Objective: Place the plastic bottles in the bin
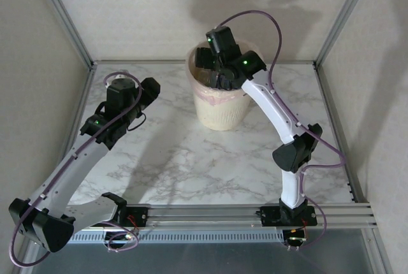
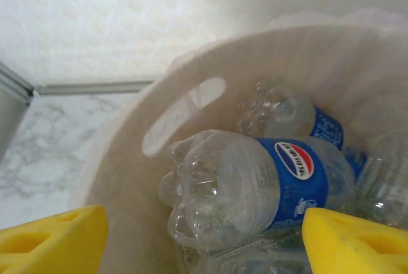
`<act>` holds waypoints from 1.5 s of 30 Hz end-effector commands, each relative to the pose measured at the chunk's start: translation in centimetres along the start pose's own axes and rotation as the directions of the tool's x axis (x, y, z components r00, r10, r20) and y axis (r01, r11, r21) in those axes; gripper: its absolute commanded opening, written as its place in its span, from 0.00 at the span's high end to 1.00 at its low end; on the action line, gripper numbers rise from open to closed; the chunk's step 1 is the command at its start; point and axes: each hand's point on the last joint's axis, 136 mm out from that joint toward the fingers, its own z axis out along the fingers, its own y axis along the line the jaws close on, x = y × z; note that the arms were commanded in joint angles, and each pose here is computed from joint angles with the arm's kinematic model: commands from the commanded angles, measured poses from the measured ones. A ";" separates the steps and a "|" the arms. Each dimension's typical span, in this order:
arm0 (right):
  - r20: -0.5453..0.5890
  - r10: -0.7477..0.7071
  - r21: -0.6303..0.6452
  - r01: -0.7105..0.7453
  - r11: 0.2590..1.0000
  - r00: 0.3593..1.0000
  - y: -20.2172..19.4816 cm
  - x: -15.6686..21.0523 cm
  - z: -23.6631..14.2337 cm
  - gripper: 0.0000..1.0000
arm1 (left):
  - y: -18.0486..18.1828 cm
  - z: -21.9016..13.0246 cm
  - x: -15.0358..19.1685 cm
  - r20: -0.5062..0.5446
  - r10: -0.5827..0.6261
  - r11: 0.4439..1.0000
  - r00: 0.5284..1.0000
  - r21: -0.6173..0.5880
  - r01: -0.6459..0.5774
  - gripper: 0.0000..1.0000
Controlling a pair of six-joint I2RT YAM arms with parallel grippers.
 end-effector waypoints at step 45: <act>0.543 -0.035 0.429 -0.241 0.870 0.839 -36.8 20.4 -3.7 0.01 | 21.9 7.1 0.6 0.373 0.573 0.816 0.730 -0.341 -0.467 0.01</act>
